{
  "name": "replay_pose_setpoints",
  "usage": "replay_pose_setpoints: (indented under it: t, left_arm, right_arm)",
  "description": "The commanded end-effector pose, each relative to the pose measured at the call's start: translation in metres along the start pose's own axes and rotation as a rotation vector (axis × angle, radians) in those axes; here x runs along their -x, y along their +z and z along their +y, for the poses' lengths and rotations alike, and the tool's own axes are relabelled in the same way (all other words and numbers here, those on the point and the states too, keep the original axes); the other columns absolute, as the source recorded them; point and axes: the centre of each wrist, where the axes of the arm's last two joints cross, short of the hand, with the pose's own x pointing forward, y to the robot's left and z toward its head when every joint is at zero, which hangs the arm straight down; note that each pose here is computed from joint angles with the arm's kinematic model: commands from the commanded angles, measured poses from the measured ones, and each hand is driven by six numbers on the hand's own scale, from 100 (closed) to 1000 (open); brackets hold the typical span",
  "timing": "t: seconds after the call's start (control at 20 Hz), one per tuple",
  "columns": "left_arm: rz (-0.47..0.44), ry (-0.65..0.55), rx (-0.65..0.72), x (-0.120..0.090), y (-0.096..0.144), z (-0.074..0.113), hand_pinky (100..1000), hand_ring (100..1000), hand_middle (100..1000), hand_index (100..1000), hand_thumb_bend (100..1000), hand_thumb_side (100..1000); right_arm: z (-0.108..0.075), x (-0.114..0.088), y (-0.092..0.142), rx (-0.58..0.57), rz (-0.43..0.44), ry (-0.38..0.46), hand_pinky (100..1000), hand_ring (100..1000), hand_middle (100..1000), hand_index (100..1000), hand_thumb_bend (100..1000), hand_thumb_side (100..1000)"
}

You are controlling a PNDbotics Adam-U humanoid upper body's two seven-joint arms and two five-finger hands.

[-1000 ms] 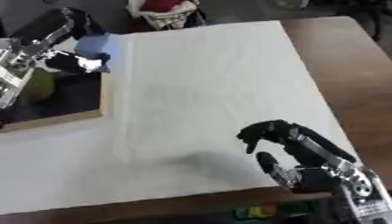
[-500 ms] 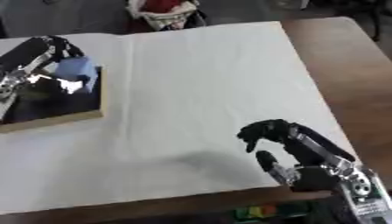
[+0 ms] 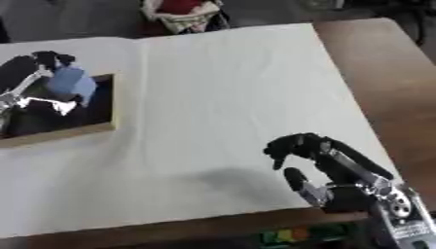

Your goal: Pick up objects on the table and place them in the box.

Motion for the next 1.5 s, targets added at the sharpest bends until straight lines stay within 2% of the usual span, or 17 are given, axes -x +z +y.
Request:
replay_pose_setpoints:
  t: [0.05,0.25,0.3,0.35,0.4,0.55,0.65,0.8,1.05,1.5]
  left_arm:
    - [0.005,-0.013,-0.081,0.001,0.004,0.019,799,844,890,925,541,770]
    - [-0.002,0.083,-0.182,-0.007,0.015,0.024,685,769,810,897,382,701]
    - [-0.013,0.126,-0.212,-0.010,0.018,0.025,643,745,788,889,249,651]
    - [-0.037,0.187,-0.241,-0.015,0.021,0.026,616,730,772,881,153,638]
    - [-0.060,0.247,-0.263,-0.018,0.024,0.026,575,706,750,870,100,636]
    - [-0.161,0.459,-0.346,-0.032,0.037,0.029,498,658,699,842,100,696]
    - [-0.218,0.583,-0.396,-0.041,0.045,0.029,480,645,683,834,100,723]
    - [-0.256,0.746,-0.459,-0.053,0.056,0.024,455,624,653,817,100,761]
    - [-0.234,0.924,-0.423,-0.070,0.066,-0.003,436,615,641,811,100,806]
    - [-0.159,1.065,-0.331,-0.090,0.072,-0.042,417,605,628,805,100,826]
  right_arm:
    - [-0.007,-0.003,0.003,0.003,0.012,0.025,779,803,545,822,100,470]
    - [-0.007,-0.003,0.004,0.008,0.014,0.028,778,803,544,822,100,470]
    - [-0.007,-0.003,0.004,0.009,0.014,0.029,778,803,544,822,100,470]
    - [-0.008,-0.003,0.004,0.009,0.015,0.029,778,803,545,822,100,470]
    - [-0.008,-0.003,0.004,0.009,0.015,0.030,778,803,544,822,100,470]
    - [-0.008,-0.003,0.005,0.011,0.015,0.031,778,803,545,822,100,470]
    - [-0.008,-0.003,0.005,0.015,0.016,0.032,778,803,546,822,100,470]
    - [-0.009,-0.003,0.006,0.022,0.017,0.034,778,804,547,824,100,470]
    - [-0.010,-0.004,0.006,0.045,0.020,0.035,777,804,549,827,100,470]
    - [-0.008,-0.002,0.010,0.109,0.037,0.025,778,811,562,841,100,470]
